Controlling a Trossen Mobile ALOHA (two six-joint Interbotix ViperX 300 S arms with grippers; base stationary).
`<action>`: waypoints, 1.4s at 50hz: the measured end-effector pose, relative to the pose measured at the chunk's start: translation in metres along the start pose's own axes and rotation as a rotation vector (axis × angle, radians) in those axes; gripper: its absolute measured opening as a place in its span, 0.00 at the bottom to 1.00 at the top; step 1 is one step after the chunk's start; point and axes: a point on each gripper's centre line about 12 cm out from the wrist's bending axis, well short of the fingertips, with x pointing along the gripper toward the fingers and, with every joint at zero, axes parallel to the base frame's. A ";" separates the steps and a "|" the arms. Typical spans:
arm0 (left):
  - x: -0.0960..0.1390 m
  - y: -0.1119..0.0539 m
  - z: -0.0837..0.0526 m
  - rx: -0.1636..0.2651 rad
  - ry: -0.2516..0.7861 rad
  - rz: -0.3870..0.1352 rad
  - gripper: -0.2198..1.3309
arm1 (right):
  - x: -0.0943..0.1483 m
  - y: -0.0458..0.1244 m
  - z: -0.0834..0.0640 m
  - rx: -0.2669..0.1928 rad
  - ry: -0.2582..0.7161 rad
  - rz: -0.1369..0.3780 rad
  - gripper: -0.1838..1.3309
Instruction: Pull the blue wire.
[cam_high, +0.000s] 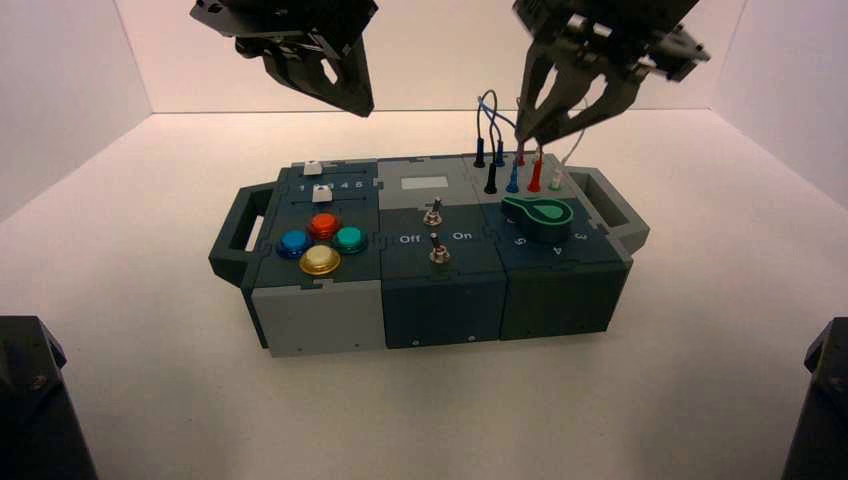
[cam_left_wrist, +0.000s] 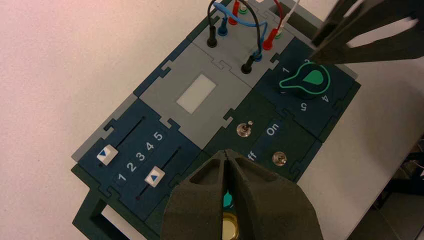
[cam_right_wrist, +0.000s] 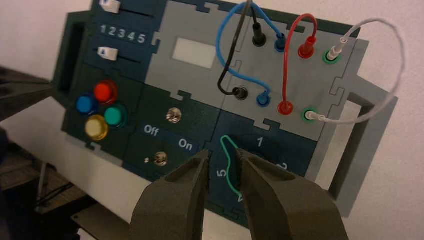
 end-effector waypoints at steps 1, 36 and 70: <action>0.000 0.000 0.000 0.000 0.000 0.000 0.03 | 0.001 0.000 0.001 0.001 0.000 -0.001 0.52; 0.000 -0.001 0.002 -0.001 -0.001 -0.002 0.03 | 0.025 -0.013 0.018 0.016 -0.002 -0.049 0.52; -0.002 -0.005 0.004 0.011 -0.002 -0.014 0.03 | 0.034 -0.029 0.026 0.057 0.013 -0.081 0.52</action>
